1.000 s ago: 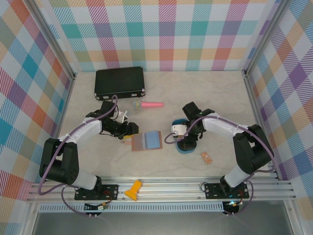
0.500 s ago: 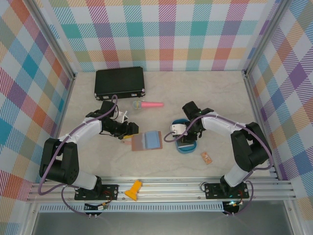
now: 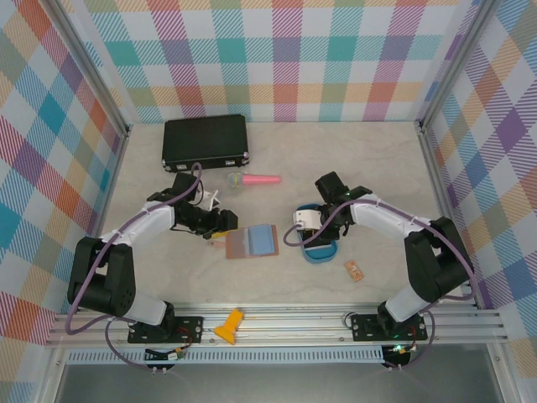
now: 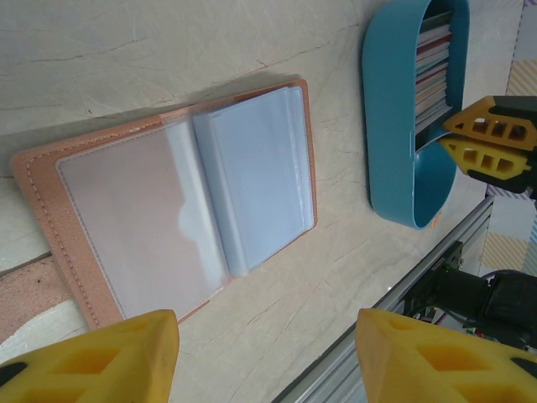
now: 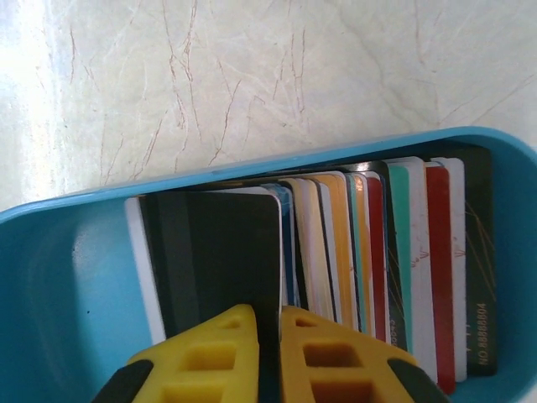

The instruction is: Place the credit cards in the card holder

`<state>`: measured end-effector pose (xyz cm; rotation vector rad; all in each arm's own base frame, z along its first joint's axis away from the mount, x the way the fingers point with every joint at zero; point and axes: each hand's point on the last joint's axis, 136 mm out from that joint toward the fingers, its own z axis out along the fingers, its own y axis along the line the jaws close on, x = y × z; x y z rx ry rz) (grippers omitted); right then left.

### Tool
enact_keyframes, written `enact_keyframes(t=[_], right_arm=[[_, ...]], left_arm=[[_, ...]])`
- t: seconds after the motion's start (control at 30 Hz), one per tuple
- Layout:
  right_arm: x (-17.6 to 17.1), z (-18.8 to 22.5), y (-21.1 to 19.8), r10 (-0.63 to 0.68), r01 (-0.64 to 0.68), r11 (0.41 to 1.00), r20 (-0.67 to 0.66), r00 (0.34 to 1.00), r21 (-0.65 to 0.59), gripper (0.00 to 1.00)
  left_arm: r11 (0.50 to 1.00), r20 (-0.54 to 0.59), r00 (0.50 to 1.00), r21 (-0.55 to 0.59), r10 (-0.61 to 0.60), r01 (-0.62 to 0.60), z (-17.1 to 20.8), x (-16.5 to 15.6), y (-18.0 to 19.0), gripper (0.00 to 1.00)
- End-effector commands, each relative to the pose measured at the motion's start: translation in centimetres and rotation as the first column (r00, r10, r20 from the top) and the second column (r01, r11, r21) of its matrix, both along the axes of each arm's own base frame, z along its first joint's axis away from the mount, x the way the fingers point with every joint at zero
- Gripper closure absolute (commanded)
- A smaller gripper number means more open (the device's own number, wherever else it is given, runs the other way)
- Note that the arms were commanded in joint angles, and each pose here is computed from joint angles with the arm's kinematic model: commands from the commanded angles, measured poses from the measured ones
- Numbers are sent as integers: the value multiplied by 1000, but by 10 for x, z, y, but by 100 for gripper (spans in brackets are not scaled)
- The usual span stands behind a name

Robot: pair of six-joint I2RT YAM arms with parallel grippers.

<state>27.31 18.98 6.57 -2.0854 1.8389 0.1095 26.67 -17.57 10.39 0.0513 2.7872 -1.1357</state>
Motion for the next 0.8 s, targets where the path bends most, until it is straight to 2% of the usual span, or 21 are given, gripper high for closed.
enact_keyframes(t=[0.0, 0.43, 0.57, 0.67, 0.77], right_arm=[[5, 4, -4, -17, 17, 1000, 43, 999, -6, 91], [-15, 30, -11, -26, 24, 999, 52, 998, 30, 100], [-19, 36, -10, -41, 38, 998, 43, 998, 54, 100], [-23, 47, -5, -66, 63, 993, 25, 998, 102, 100], [-23, 71, 6, -126, 119, 972, 22, 992, 204, 100]], left_arm=[[1000, 20, 1000, -17, -20, 20, 4, 3, -5, 42], [1000, 26, 999, -15, -25, 25, 5, 2, -6, 42], [1000, 25, 999, -12, -27, 27, 5, 1, -6, 42], [1000, 31, 999, -10, -29, 30, 5, 2, -6, 42], [999, 52, 998, -14, -28, 29, 10, 3, -6, 42]])
